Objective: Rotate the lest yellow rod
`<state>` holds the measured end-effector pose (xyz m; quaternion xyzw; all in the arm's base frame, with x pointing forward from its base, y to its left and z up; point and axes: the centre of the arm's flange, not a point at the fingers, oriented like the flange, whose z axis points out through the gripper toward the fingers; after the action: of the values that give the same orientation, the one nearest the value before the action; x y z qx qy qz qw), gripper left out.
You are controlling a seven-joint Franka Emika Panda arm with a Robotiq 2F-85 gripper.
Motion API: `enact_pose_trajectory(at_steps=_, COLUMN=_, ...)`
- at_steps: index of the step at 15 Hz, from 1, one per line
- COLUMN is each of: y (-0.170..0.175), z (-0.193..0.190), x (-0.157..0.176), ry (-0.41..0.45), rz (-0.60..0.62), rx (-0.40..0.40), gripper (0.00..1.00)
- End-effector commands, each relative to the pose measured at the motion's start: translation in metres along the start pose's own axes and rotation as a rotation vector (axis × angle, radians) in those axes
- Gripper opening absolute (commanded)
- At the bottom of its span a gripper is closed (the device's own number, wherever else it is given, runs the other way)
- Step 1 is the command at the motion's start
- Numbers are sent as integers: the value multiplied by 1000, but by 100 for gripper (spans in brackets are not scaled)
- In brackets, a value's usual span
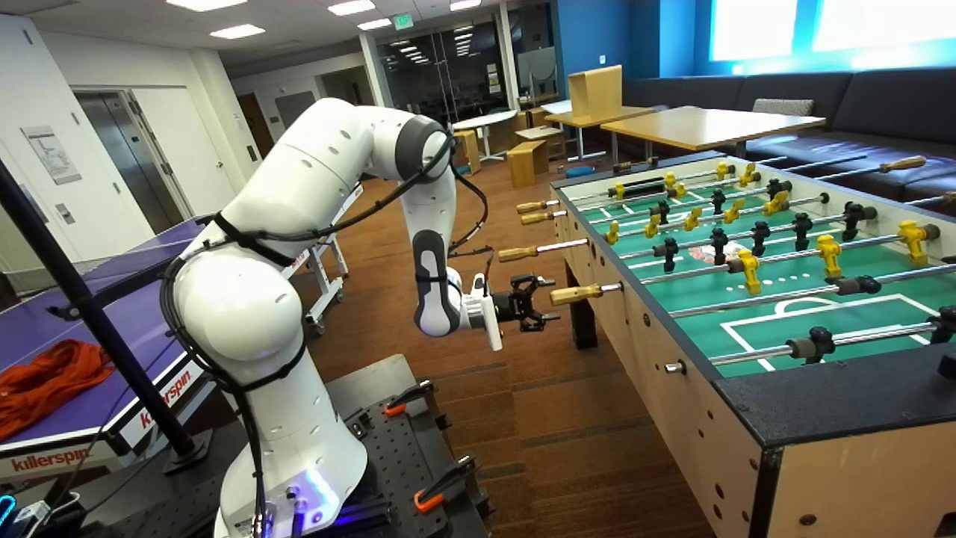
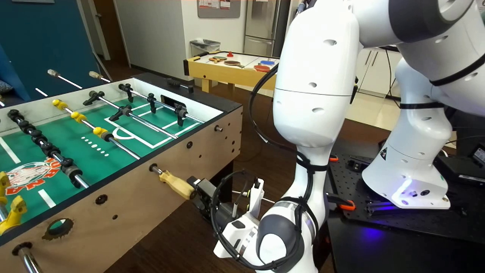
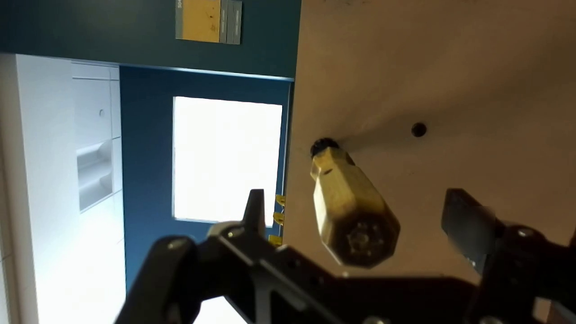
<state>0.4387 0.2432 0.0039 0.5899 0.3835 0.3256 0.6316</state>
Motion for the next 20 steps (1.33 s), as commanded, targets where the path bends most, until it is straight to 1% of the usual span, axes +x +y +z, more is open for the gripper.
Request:
enact_pose_trajectory(at_steps=1, y=12, z=10, x=7, ry=11, rz=2, rx=7, gripper=100)
enact_pose_trajectory(at_steps=3, y=13, z=12, x=10, ry=12, rz=4, rx=4, gripper=100)
enact_pose_trajectory(at_steps=4, y=13, z=12, x=11, ry=11, rz=6, rx=3, gripper=75)
enact_pose_trajectory(at_steps=5, y=13, z=12, x=12, ry=13, rz=6, rx=-2, gripper=74)
enact_pose_trajectory(at_steps=7, y=14, z=12, x=14, ry=15, rz=9, rx=-2, gripper=58)
enact_pose_trajectory(at_steps=8, y=14, z=12, x=14, ry=16, rz=10, rx=-2, gripper=49)
enact_pose_trajectory(at_steps=12, y=10, z=10, x=14, ry=20, rz=6, rx=21, gripper=20)
enact_pose_trajectory(at_steps=13, y=10, z=9, x=14, ry=15, rz=1, rx=23, gripper=16)
enact_pose_trajectory(at_steps=15, y=13, z=7, x=14, ry=-2, rz=-20, rx=23, gripper=16)
enact_pose_trajectory(at_steps=16, y=15, z=6, x=14, ry=-22, rz=-54, rx=23, gripper=16)
enact_pose_trajectory(at_steps=18, y=19, z=5, x=17, ry=-62, rz=-178, rx=10, gripper=16)
enact_pose_trajectory(at_steps=20, y=20, z=5, x=20, ry=-77, rz=-273, rx=2, gripper=16)
